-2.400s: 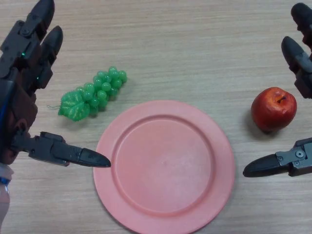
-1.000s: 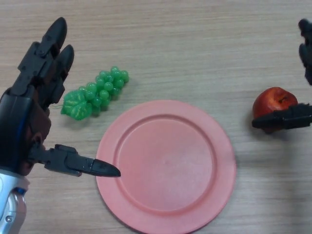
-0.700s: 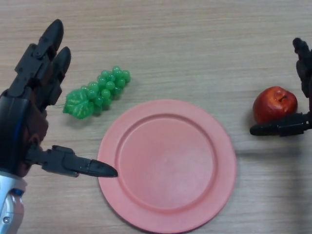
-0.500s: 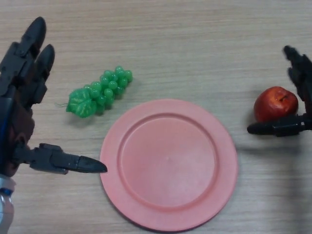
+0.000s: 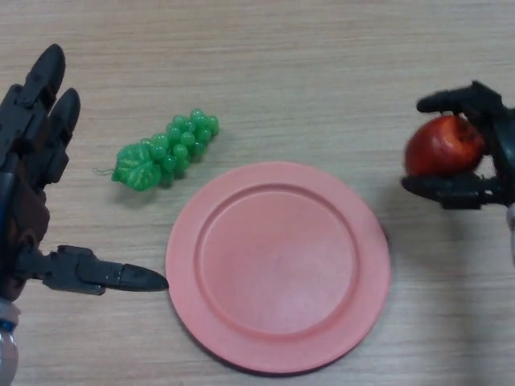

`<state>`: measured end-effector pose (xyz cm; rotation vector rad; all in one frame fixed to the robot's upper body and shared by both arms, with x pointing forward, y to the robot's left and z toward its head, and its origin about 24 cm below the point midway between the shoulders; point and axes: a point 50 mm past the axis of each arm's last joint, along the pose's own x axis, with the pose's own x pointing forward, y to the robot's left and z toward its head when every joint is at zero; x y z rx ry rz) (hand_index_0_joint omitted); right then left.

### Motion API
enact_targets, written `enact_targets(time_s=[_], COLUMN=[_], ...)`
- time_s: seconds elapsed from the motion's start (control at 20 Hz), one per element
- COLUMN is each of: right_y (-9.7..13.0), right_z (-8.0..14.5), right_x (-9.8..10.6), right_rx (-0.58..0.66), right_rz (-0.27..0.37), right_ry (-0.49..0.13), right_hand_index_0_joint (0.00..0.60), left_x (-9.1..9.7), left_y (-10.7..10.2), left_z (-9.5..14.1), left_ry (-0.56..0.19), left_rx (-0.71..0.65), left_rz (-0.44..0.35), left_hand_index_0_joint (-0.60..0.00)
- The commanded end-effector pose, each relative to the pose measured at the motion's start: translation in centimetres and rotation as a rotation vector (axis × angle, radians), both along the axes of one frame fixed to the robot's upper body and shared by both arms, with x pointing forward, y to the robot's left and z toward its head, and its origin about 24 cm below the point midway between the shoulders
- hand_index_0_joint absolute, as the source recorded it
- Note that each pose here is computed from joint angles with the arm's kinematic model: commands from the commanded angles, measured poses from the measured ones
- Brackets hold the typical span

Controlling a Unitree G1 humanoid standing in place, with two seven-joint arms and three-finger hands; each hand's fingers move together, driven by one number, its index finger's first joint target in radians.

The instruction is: Pick up the red apple and place it on the plate

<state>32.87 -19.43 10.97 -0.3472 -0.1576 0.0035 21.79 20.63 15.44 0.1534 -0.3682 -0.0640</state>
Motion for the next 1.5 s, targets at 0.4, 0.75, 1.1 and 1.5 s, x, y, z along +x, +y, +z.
enact_targets(time_s=[0.4,0.75,1.1,1.5], right_y=[11.2,12.8,13.2,12.5], right_z=[1.1,-1.6,-1.8,2.2], right_x=[-3.8,-3.6,-4.0,-6.4], right_rx=[-0.226,-0.284,-0.347,-0.185], right_rz=[0.239,0.232,0.308,0.404], right_ry=[-0.173,-0.144,-0.118,-0.067], right_hand_index_0_joint=[0.600,0.600,0.251,0.000], left_x=[-1.3,-1.4,-1.3,-1.6], left_y=[2.2,2.5,2.1,0.1], left_z=[3.6,3.4,3.5,3.5], left_ry=[-0.254,-0.246,-0.239,-0.200], left_rx=[0.027,0.012,0.021,0.048], left_rz=[0.059,0.032,0.023,-0.060], left_hand_index_0_joint=[0.000,0.000,0.000,0.000])
